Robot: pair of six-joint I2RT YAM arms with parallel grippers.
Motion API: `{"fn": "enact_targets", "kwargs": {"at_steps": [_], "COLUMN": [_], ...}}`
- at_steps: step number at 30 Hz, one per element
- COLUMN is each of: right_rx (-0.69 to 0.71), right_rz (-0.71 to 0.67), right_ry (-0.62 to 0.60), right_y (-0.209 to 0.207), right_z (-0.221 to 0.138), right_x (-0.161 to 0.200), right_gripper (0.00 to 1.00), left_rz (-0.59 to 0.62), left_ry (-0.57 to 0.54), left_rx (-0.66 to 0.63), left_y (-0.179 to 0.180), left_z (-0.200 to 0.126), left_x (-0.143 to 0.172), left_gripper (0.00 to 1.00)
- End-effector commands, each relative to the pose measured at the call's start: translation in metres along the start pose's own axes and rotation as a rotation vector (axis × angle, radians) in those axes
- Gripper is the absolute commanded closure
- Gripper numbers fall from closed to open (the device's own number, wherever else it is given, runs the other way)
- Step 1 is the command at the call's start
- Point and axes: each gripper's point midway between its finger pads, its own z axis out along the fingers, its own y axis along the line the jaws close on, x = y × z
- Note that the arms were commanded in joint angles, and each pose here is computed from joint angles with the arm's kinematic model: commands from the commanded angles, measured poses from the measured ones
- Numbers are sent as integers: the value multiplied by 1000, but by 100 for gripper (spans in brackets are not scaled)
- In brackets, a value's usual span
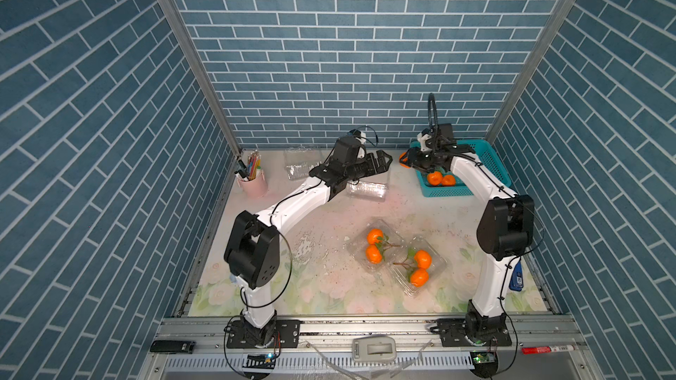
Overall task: Take oranges out of containers
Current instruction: Place the orange in the basket.
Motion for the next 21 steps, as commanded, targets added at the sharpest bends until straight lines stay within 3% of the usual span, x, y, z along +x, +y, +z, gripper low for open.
{"fn": "enact_targets", "kwargs": {"at_steps": [1, 6, 13, 21], "right_rx": [47, 144, 257, 297], "right_rz": [75, 201, 321, 360], "right_ry": [-75, -99, -89, -24], "right_y": [-42, -120, -205, -241], "right_z": [-35, -43, -34, -5], "right_x": [-24, -32, -27, -21], "right_gripper": [50, 50, 49, 40], "left_rz": [36, 27, 14, 13], "left_ry": [64, 118, 186, 207], "left_rx": [26, 77, 79, 69], "left_y": [-18, -38, -36, -30], "left_z": [22, 56, 83, 87], "left_x": [16, 34, 65, 72], "left_gripper": [1, 1, 1, 1]}}
